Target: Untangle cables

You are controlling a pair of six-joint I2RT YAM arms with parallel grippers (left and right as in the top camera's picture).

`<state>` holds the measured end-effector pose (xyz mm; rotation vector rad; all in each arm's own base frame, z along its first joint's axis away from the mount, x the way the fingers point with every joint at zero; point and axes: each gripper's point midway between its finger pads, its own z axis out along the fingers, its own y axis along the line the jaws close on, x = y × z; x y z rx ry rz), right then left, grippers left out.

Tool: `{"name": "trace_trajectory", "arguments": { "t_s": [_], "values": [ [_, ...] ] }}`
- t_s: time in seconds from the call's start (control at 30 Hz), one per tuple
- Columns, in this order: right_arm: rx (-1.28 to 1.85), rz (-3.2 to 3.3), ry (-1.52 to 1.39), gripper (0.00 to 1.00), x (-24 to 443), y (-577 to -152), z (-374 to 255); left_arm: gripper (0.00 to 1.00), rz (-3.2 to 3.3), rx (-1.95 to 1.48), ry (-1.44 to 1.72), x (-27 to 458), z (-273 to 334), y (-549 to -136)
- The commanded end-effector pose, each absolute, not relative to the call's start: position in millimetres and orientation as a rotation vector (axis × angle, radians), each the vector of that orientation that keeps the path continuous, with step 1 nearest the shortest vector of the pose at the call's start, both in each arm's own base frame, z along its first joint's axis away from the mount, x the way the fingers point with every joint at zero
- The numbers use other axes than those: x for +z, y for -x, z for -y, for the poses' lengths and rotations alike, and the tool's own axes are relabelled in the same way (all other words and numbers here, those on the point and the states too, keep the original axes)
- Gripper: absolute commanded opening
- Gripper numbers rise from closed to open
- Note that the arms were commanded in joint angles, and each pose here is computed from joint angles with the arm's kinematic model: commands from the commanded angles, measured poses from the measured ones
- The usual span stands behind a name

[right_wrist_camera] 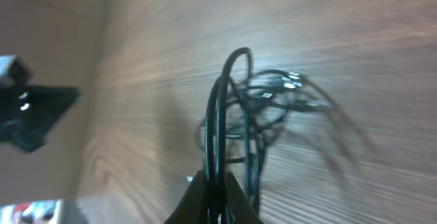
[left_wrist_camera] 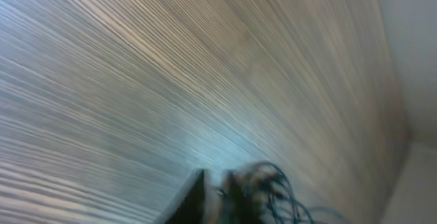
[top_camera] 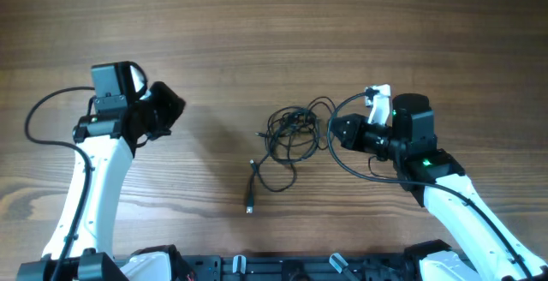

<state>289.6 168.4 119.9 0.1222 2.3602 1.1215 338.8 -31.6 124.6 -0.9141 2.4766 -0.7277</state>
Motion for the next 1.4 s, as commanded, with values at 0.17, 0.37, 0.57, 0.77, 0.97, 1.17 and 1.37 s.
{"name": "trace_trajectory", "arguments": {
  "t_s": [0.17,0.37,0.57,0.77,0.97,1.17,1.37],
  "values": [
    [1.18,-2.318,0.051,0.04,130,-281,-182,0.87,-2.664,-0.937,0.459,117,144,-324],
    [1.182,-2.345,0.04,0.04,126,-277,-182,1.0,-2.641,-0.845,-0.068,97,198,-325],
    [1.243,-2.34,0.074,0.04,130,-271,-187,0.99,-2.773,-0.719,-0.144,41,220,-312],
    [1.236,-2.336,0.089,0.04,129,-271,-187,0.59,-2.841,-0.707,-0.229,13,239,-295],
    [1.203,-2.327,0.126,0.24,128,-272,-186,0.04,-2.837,-0.351,0.108,-2,204,-310],
    [1.022,-2.451,-0.02,0.51,100,-273,-164,0.04,-2.798,-0.238,0.488,-5,159,-326],
    [1.038,-2.506,0.058,0.59,92,-257,-171,0.04,-2.8,-0.28,0.56,-5,148,-331]
  ]
}}
